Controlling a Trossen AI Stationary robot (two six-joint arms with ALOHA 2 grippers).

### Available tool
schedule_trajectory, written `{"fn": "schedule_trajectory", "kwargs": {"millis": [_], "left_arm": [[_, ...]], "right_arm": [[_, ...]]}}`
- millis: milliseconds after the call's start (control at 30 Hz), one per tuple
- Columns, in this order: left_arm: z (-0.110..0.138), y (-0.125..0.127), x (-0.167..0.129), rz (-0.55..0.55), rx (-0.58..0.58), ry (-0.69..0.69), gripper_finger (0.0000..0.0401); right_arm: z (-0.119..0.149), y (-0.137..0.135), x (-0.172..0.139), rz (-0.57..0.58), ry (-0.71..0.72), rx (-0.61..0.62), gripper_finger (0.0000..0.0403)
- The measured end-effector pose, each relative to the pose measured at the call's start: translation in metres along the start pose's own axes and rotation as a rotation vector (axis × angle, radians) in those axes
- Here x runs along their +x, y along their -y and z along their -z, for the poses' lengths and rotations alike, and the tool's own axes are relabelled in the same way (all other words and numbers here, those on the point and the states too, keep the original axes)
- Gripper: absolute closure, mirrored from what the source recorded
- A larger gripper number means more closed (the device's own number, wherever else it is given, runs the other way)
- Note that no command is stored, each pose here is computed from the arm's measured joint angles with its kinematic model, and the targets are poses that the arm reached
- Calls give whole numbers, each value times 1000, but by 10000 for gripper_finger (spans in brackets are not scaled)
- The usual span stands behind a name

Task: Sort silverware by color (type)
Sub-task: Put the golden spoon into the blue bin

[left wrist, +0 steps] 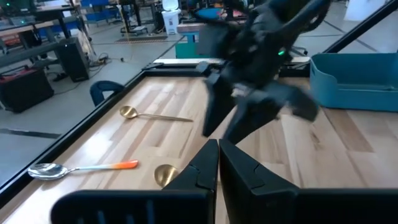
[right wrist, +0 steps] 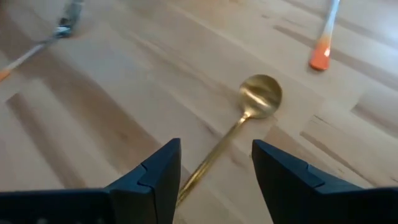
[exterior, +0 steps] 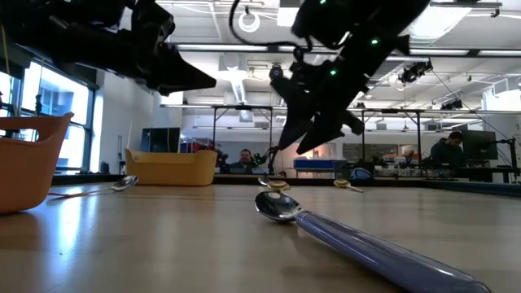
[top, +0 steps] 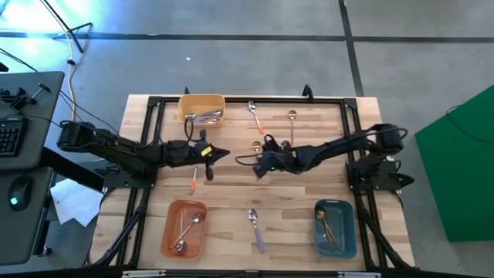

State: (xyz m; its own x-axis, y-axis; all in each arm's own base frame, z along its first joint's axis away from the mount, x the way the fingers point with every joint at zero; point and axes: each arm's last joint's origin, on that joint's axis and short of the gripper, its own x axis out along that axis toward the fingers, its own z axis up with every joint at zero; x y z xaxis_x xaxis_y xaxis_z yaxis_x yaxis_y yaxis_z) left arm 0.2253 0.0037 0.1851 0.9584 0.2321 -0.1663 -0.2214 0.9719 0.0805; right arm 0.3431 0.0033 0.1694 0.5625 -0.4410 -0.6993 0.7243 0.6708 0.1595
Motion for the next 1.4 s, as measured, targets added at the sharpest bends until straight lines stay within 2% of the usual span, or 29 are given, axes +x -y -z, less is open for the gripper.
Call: {"fn": "schedule_trajectory", "kwargs": {"millis": [167, 400, 633, 867, 967, 1133, 1267, 1400], "left_arm": [[1, 6, -2, -3, 30, -7, 398], [4, 8, -3, -16, 45, -40, 398], [4, 8, -3, -40, 48, -44, 398], [4, 7, -3, -48, 47, -43, 398], [4, 7, -3, -52, 47, -41, 398], [4, 7, -3, -53, 47, -42, 398], [4, 9, -3, -51, 49, -42, 398], [4, 12, -4, -53, 61, -40, 398]], "right_arm": [[-4, 0, 32, 124, -87, 53, 219], [-7, -4, 66, 151, -134, 63, 237], [-7, 1, 81, 176, -170, 65, 305], [-11, 8, 81, 165, -217, 1, 389], [-15, 6, 78, 135, -230, -34, 397], [-32, -1, 51, 68, -203, -72, 400], [-45, -4, 5, 40, -197, -98, 400], [-50, -4, -58, 15, -211, -108, 401]]}}
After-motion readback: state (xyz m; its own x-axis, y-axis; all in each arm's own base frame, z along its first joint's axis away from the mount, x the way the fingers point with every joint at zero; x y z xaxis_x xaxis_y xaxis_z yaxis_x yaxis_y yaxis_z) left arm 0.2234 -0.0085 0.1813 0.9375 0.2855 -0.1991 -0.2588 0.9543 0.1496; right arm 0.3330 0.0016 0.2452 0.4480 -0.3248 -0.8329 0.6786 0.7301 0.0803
